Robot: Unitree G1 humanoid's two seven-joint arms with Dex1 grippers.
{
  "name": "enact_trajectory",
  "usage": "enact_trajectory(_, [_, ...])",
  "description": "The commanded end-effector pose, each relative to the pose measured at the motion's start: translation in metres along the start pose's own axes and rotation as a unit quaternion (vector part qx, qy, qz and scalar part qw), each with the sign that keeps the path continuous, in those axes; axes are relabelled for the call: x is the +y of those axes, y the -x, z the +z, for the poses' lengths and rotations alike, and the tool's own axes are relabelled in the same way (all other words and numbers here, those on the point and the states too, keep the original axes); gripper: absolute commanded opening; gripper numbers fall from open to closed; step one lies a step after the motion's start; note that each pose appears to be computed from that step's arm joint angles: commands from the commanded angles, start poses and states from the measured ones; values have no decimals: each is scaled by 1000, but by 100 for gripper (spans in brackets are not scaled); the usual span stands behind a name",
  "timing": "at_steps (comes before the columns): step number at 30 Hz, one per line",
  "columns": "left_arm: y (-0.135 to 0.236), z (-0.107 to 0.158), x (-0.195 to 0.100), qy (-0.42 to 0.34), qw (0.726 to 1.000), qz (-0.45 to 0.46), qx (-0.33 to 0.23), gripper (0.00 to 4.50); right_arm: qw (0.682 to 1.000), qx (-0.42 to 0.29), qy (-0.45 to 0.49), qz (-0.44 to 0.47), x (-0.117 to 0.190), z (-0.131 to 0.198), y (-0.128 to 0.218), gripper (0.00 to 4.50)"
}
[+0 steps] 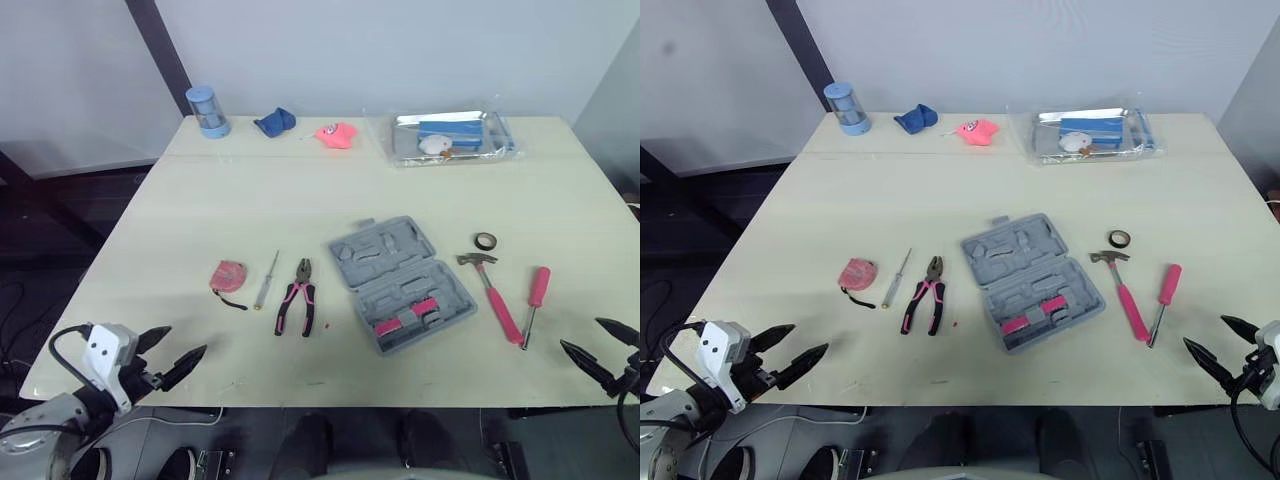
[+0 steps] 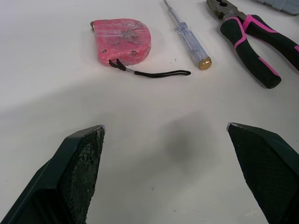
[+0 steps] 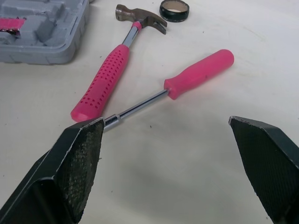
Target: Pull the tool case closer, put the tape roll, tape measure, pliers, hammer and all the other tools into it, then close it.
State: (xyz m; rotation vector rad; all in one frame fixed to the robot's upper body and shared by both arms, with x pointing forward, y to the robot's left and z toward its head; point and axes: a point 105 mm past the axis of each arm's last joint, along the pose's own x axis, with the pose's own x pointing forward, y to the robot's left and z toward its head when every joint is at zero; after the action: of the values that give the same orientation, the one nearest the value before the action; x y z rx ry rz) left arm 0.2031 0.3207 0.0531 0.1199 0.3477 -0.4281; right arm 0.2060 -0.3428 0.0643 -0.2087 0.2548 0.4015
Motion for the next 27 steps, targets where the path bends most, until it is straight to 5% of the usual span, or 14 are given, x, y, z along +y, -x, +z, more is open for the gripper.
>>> enact_trajectory(1, [1, 7, 4, -8, 1000, -3, -6, 446, 1000, -14, 13, -19, -9, 13, 8, 450])
enact_trajectory(16, [2, 15, -1, -11, 1000, -14, -12, 446, 1000, -6, 18, -4, -10, 10, 2, 450])
enact_trajectory(27, [-32, 64, -44, -58, 991, -116, -40, 446, 994, -15, 61, 88, 8, 58, -62, 450])
